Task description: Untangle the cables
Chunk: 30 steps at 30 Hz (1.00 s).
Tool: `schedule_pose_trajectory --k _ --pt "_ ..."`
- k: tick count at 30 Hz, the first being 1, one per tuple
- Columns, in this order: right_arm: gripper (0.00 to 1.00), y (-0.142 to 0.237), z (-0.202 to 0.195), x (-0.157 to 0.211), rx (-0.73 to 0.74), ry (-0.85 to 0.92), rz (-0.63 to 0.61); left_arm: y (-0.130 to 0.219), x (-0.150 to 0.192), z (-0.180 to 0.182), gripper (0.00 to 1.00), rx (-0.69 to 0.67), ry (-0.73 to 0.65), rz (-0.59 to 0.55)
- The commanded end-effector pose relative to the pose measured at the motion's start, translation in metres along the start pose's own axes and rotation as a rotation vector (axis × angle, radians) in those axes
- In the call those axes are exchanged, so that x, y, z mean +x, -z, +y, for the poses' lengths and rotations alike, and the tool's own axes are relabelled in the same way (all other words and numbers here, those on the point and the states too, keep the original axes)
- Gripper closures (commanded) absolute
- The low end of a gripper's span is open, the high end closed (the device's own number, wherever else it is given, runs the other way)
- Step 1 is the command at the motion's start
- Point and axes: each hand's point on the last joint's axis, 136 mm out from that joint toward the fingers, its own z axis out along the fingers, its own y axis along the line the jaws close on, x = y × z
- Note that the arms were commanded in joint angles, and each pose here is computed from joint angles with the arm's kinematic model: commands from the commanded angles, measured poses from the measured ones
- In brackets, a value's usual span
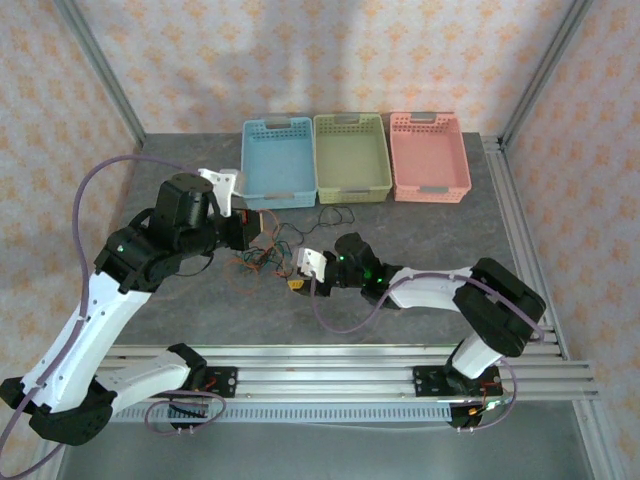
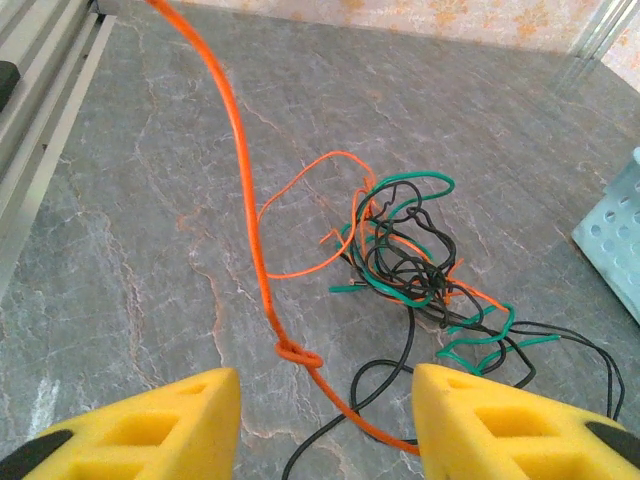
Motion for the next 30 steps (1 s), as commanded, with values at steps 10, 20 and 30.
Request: schedule_pose_trajectory --k 10,20,30 --pt "0.57 -0.013 -0.001 -0.001 0.002 0.038 -0.028 0.008 -0.001 -0.013 1.0 0.054 0.004 0.0" --pt "0.67 -0.016 0.005 -0.006 -0.021 0.014 -0.068 0.004 0.0 -0.02 1.0 0.095 0.019 0.004" --pt "0.73 -0.021 0.01 0.007 -0.008 0.07 -0.033 0.006 -0.007 -0.025 1.0 0.113 0.024 -0.008"
